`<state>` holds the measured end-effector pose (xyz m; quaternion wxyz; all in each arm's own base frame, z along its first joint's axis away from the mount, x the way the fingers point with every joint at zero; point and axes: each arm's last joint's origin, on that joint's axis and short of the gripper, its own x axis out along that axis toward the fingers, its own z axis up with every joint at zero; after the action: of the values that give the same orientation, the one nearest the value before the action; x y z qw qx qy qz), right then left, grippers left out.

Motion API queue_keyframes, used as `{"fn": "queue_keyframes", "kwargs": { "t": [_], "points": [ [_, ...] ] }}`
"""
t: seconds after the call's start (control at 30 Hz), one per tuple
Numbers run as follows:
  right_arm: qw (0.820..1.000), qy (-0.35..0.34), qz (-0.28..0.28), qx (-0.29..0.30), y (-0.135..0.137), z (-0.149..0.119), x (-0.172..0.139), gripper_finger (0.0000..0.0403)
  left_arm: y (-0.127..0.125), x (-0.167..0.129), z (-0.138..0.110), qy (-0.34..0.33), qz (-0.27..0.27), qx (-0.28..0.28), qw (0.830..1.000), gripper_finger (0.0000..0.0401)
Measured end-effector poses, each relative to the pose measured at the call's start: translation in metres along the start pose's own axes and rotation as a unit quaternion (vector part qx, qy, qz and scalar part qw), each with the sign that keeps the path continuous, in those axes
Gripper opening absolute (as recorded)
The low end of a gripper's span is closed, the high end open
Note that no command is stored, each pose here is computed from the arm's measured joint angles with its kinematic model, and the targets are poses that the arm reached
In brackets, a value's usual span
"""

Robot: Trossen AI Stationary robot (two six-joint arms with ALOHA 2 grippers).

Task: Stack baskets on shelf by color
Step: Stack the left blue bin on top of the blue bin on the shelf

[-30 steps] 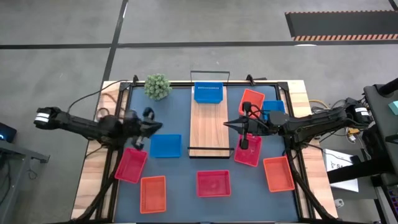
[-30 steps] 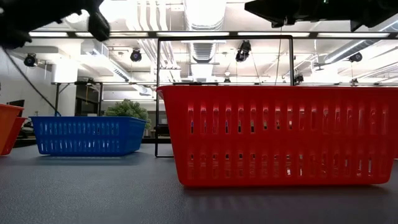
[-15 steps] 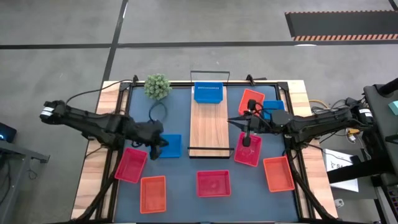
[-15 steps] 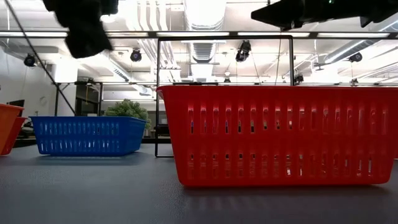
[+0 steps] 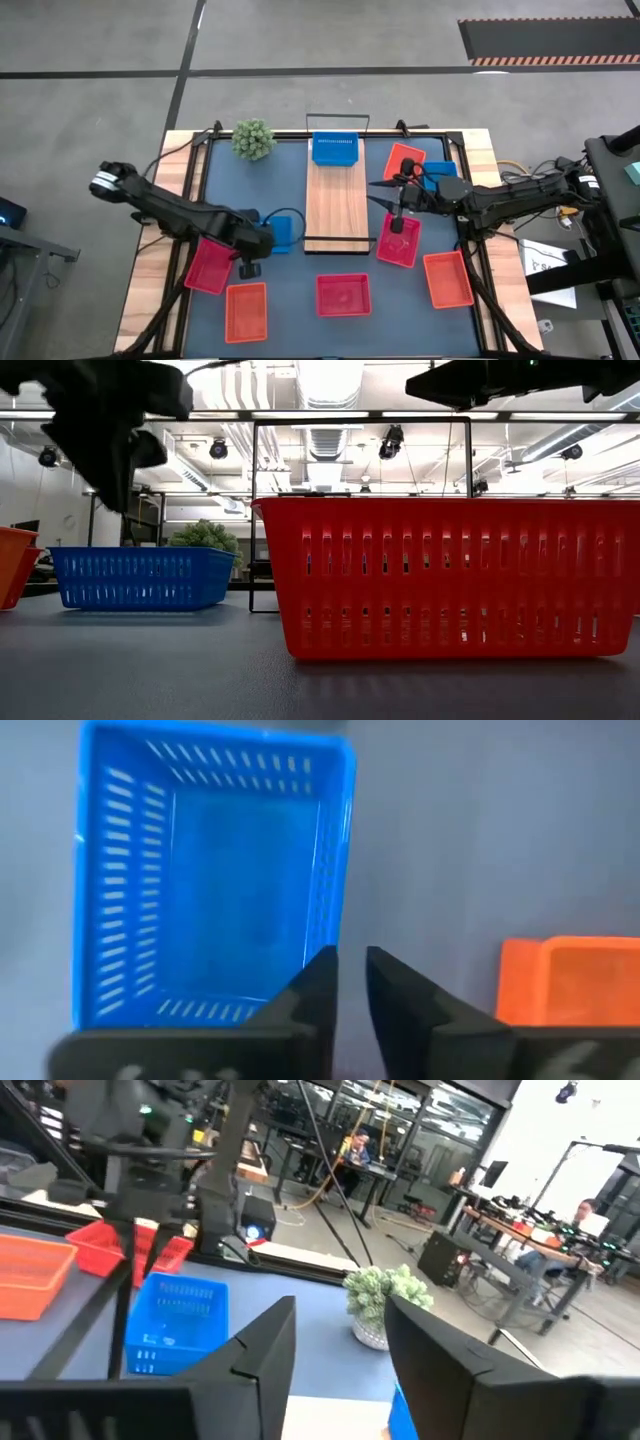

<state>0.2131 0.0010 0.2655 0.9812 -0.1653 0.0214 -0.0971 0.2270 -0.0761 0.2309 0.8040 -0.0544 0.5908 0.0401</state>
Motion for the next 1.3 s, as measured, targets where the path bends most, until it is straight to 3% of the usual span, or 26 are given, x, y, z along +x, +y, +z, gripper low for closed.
{"fn": "queue_keyframes", "kwargs": {
  "t": [0.3,0.7,0.93,1.3],
  "points": [
    [1.0,0.006,-0.002,-0.001,0.0,-0.001,0.0,0.0176,-0.003,0.022,0.001,0.045,0.021,0.038,0.998,0.0172],
    [1.0,0.013,-0.002,-0.004,0.0,-0.002,-0.001,0.0178,-0.006,0.045,0.002,0.083,0.042,0.062,0.994,0.0184],
    [1.0,0.015,-0.001,-0.004,0.0,-0.003,-0.001,0.0178,-0.006,0.048,0.002,0.09,0.045,0.063,0.993,0.0138],
    [1.0,0.021,0.001,-0.006,0.001,-0.004,-0.001,0.0178,-0.005,0.048,0.001,0.094,0.047,0.061,0.993,0.0007]
  ]
}}
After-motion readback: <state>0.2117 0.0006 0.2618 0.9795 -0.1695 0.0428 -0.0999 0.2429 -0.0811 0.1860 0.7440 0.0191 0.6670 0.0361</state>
